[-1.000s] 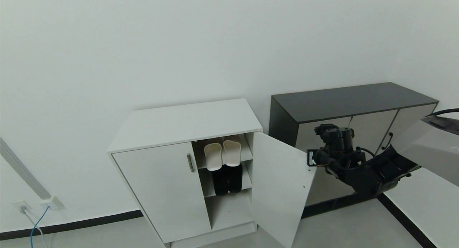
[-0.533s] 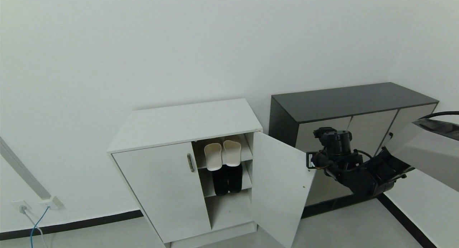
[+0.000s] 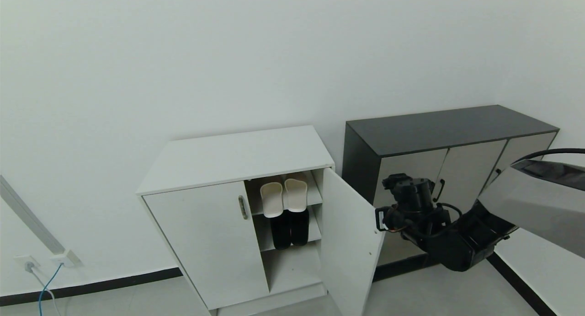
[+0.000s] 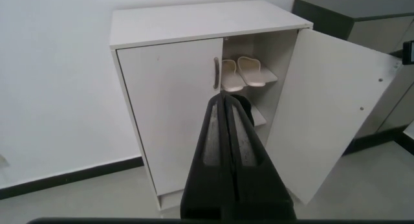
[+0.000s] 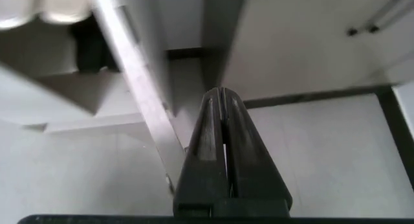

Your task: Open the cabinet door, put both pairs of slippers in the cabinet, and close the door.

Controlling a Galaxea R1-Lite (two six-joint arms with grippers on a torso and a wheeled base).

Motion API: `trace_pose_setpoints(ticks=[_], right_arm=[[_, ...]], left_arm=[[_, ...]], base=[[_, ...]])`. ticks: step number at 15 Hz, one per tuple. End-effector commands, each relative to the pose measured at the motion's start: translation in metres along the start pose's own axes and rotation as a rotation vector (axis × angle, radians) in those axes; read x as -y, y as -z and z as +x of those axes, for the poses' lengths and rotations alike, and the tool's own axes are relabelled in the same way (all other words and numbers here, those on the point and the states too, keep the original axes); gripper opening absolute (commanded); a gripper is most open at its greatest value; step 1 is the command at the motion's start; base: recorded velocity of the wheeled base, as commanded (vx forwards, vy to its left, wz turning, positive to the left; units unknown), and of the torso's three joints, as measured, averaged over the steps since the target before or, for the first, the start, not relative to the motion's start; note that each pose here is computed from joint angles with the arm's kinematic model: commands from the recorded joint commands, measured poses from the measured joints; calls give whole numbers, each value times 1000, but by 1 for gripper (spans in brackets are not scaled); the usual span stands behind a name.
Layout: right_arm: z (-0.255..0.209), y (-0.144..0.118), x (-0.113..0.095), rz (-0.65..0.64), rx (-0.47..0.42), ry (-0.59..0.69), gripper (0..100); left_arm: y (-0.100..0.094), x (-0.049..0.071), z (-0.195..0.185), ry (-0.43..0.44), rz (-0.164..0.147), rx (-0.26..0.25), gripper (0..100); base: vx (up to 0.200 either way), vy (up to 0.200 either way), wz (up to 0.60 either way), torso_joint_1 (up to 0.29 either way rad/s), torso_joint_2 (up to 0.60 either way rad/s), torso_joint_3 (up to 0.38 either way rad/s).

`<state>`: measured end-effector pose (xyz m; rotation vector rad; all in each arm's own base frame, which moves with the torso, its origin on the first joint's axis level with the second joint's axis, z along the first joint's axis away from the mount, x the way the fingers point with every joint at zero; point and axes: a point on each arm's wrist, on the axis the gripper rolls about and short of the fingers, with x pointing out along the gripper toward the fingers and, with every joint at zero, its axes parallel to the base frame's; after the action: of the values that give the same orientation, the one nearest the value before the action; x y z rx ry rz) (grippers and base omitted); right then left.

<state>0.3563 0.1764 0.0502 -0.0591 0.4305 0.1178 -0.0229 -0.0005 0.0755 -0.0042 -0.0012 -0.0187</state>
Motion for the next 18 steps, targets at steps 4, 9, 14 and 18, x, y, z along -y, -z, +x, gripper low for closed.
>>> trace_pose_setpoints(ticks=[4,9,14,18], right_arm=[[-29,13,-40,-55,-5,-102,0],[-48,18,-70,-27,-7,-196,0],[-73,-4,-73,81,26,-349,0],[-80,-9,-56,25,46,-313,0]], left_arm=[[0,0,0,0,0,-1,0],[0,0,0,0,-2,-1,0],[0,0,0,0,-2,-1,0],[0,0,0,0,-3,-1,0]], base=[[0,0,0,0,0,0],[0,0,0,0,0,0],[0,0,0,0,0,0],[0,0,0,0,0,0]])
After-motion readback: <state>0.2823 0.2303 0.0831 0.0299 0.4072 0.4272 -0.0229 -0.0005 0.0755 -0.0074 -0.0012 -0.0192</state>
